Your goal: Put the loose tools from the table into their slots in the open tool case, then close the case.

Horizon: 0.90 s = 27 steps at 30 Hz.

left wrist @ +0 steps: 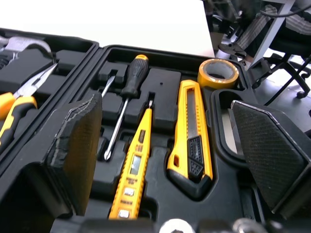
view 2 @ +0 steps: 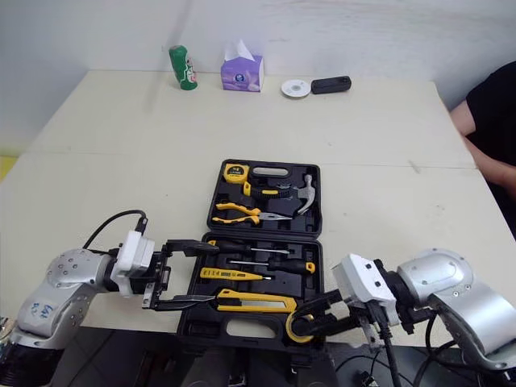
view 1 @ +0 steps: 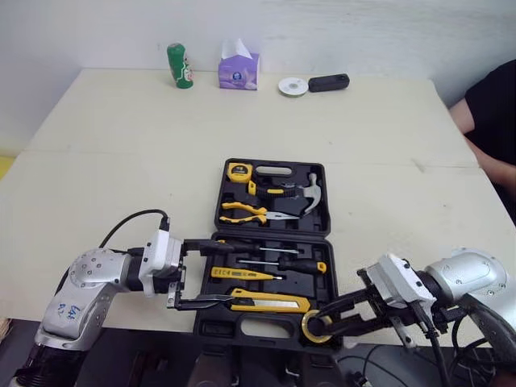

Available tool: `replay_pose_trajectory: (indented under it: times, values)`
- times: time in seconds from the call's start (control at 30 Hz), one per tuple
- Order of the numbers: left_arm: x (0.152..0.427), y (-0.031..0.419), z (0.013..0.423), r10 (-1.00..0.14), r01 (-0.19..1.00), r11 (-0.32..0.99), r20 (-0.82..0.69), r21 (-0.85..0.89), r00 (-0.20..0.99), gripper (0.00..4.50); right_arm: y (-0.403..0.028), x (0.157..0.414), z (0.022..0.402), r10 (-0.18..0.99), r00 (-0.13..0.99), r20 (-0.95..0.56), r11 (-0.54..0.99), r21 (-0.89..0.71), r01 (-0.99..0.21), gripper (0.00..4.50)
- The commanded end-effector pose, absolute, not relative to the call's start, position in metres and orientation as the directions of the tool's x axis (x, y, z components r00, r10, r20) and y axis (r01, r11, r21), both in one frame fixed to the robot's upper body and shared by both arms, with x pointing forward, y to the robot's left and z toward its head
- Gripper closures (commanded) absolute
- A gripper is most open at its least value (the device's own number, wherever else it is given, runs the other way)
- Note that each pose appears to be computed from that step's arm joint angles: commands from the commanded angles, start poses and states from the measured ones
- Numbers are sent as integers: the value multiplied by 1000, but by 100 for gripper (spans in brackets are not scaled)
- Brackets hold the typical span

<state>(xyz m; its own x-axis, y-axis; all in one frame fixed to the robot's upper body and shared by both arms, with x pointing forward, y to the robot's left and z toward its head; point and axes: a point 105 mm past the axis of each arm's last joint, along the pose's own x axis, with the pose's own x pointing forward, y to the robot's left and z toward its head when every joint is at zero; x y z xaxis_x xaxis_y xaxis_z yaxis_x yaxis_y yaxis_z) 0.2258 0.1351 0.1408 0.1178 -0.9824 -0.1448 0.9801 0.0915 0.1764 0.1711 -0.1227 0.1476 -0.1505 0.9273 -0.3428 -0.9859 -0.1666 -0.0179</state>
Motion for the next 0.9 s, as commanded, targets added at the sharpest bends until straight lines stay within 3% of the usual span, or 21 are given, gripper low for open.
replay_pose_trajectory:
  times: [0.03,0.3,0.43,0.73,0.9]
  values:
    - [223,136,147,-985,977,69,-140,202,98,0,-122,166,140,931,-149,-333,-169,-31,-985,432]
    - [205,126,149,-986,984,-70,-160,167,-43,0,-116,166,111,942,-123,-312,-159,-93,-983,432]
    - [206,127,149,-985,984,-67,-167,164,-39,0,-116,176,102,957,-69,-283,-104,-111,-988,432]
    - [213,127,149,-985,982,-45,-171,185,-13,0,-136,171,46,909,-103,-404,-148,-82,-986,432]
    - [213,130,148,-984,983,-36,-180,181,-3,0,-141,174,35,908,-88,-411,-124,-62,-990,432]
